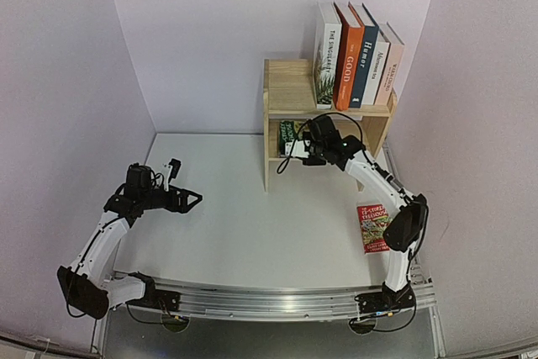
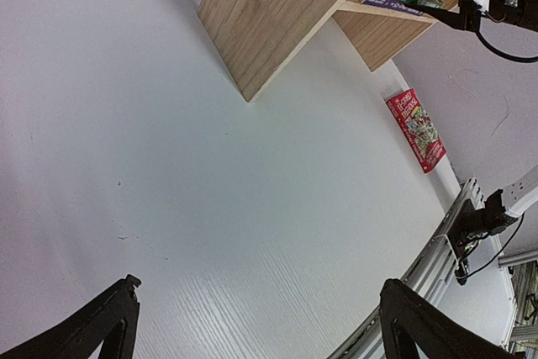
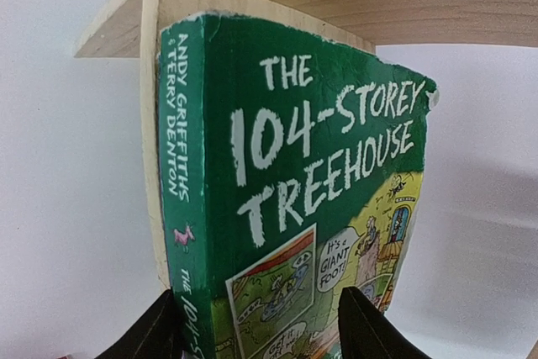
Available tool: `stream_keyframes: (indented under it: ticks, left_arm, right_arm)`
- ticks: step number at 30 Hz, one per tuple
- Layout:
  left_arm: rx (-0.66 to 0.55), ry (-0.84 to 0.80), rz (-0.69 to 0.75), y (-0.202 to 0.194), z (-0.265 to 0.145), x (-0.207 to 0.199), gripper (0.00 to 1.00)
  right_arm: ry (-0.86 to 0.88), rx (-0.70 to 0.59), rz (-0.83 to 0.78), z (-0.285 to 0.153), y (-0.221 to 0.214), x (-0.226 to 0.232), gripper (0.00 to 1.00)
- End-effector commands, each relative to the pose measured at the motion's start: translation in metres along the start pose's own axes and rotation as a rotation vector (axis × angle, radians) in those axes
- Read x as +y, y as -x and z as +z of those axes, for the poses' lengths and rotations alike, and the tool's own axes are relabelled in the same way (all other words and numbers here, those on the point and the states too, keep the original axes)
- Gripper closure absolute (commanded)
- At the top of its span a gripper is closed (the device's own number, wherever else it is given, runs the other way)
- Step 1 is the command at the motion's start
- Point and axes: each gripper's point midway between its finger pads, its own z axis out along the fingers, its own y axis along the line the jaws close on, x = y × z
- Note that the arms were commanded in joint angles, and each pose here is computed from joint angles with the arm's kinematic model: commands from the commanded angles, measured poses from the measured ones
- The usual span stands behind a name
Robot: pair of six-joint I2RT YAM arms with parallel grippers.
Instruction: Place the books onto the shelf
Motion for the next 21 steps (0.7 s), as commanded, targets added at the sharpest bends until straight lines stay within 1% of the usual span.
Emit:
stream_keyframes:
  ticks: [1,9,14,16,18,21]
  left_arm:
    - [-0.027,-0.022,0.038,0.010,-0.002,-0.006,0.00]
    - [-0.022,-0.013,0.042,0.007,-0.005,-0.007,0.00]
    - [-0.029,-0.016,0.047,0.009,-0.007,-0.008,0.01]
    - [-0.036,-0.015,0.052,0.009,-0.008,-0.009,0.01]
    - [-0.046,-0.017,0.058,0.010,-0.010,-0.011,0.01]
    - [-0.070,-0.019,0.075,0.011,-0.014,-0.013,0.01]
  right_arm:
    - [-0.031,-0.021,0.027,0.004,0.004,-0.013,0.40]
    - [-0.023,-0.012,0.041,0.006,0.001,-0.009,0.35]
    - [-0.047,0.008,0.077,-0.006,0.001,-0.011,0.30]
    - [-0.070,0.025,0.139,-0.017,0.005,-0.012,0.30]
    - [-0.077,0.013,0.223,-0.034,0.011,-0.006,0.29]
    - [-0.068,-0.016,0.417,-0.057,0.017,0.008,0.29]
